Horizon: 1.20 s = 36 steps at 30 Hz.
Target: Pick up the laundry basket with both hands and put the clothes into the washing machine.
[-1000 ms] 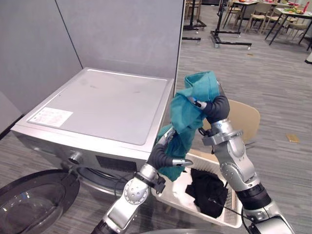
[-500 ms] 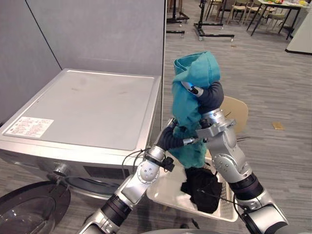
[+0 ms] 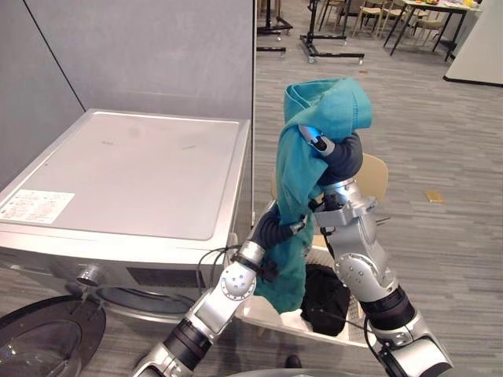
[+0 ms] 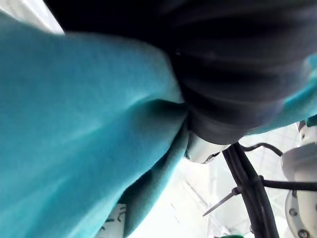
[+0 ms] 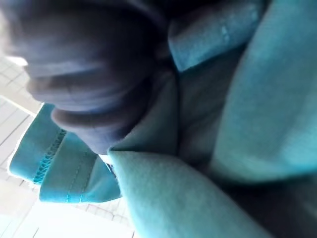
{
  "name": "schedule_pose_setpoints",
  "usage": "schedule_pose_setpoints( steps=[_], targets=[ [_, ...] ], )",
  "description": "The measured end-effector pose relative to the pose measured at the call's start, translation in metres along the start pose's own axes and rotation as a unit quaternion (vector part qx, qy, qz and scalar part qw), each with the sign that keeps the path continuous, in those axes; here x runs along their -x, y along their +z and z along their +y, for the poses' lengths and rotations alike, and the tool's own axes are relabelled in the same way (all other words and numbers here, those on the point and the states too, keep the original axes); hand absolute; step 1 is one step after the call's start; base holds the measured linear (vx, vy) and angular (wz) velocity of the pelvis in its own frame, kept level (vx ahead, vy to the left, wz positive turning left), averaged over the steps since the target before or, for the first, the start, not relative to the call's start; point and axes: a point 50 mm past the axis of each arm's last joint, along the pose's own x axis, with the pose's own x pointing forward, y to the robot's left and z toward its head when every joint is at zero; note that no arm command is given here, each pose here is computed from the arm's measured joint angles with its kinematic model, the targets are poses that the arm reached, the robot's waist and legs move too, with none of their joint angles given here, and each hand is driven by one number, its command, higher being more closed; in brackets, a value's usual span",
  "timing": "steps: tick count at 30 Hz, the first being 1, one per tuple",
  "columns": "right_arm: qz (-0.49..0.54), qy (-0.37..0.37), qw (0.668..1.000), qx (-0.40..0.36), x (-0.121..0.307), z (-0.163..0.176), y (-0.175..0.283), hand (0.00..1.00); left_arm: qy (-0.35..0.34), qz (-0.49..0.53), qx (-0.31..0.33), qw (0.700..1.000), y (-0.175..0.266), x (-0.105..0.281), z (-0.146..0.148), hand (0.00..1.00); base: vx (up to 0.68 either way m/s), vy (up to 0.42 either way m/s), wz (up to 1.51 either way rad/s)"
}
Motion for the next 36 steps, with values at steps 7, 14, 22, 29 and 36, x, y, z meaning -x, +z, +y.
schedule_pose_setpoints(
  steps=[7,14,22,29,36],
  targets=[
    [0.005,-0.057,0.998,0.017,0.019,-0.021,0.003,0.00,0.053,0.021,0.032,0.998,-0.006,0.004,0.013,1.00,0.00,0.000,0.00],
    [0.024,-0.095,0.988,0.116,0.037,-0.045,0.014,0.00,0.111,0.032,0.059,0.991,-0.008,0.016,0.030,1.00,-0.03,-0.010,0.00],
    [0.043,-0.111,0.954,0.275,0.053,-0.068,0.044,0.00,0.170,0.036,0.054,0.983,-0.010,0.026,0.053,1.00,-0.05,-0.014,-0.03],
    [0.061,-0.145,0.920,0.359,0.072,-0.077,0.052,0.00,0.159,0.043,0.046,0.985,-0.013,0.031,0.055,1.00,-0.02,-0.006,-0.05],
    [0.164,-0.277,0.858,0.400,0.149,-0.108,0.052,0.00,0.143,0.061,0.086,0.984,-0.018,0.052,0.051,1.00,0.00,-0.005,-0.03]
  ],
)
